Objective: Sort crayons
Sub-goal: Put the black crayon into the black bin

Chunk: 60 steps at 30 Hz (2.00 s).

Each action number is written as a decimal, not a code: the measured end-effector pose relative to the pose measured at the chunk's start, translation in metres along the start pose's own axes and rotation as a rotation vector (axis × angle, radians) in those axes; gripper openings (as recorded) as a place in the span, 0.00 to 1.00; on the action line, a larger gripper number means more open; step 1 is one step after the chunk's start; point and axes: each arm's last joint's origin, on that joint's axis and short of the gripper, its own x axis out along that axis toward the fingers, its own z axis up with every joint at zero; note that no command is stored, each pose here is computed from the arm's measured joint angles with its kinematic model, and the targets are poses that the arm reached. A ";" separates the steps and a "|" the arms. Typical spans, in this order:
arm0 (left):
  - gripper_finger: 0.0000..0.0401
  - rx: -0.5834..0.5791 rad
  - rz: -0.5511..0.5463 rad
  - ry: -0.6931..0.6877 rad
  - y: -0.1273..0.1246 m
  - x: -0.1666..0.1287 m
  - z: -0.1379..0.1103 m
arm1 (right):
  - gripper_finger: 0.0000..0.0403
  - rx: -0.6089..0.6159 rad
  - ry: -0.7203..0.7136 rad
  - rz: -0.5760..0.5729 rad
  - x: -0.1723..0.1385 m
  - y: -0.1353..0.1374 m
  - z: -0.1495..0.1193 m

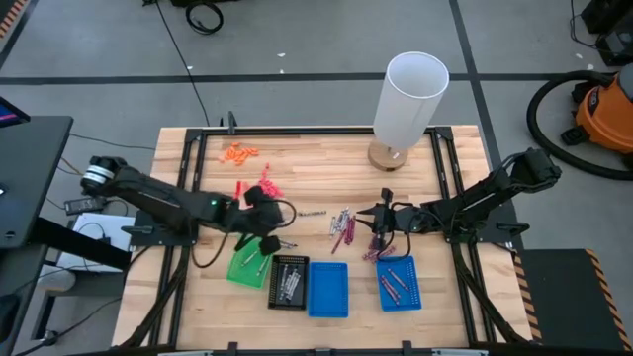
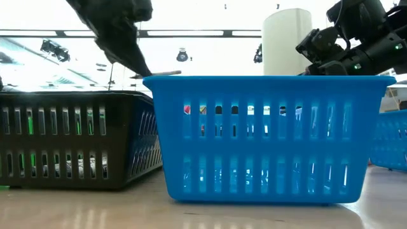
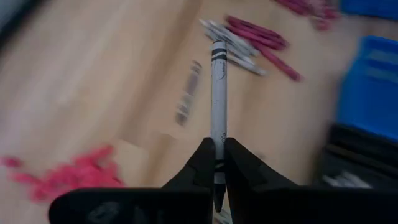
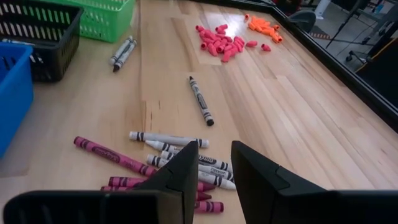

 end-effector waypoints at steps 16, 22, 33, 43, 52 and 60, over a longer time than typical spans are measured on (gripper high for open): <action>0.04 -0.176 -0.244 0.123 -0.030 -0.019 -0.017 | 0.26 0.005 -0.011 0.001 0.000 0.000 0.001; 0.09 -0.380 -0.338 0.147 -0.054 -0.009 -0.019 | 0.26 0.005 -0.010 0.001 0.000 0.000 0.001; 0.12 -0.482 -0.423 0.394 -0.077 0.019 -0.038 | 0.26 0.003 -0.018 0.009 0.000 0.000 0.002; 0.21 -0.487 -0.400 0.366 -0.076 0.025 -0.036 | 0.26 -0.008 -0.037 0.010 0.000 0.000 0.004; 0.40 -0.383 -0.460 0.257 -0.070 0.028 -0.022 | 0.26 -0.001 -0.049 0.020 0.000 0.001 0.005; 0.43 -0.247 -0.427 0.187 -0.049 0.039 -0.010 | 0.26 0.000 -0.051 0.019 0.000 0.001 0.005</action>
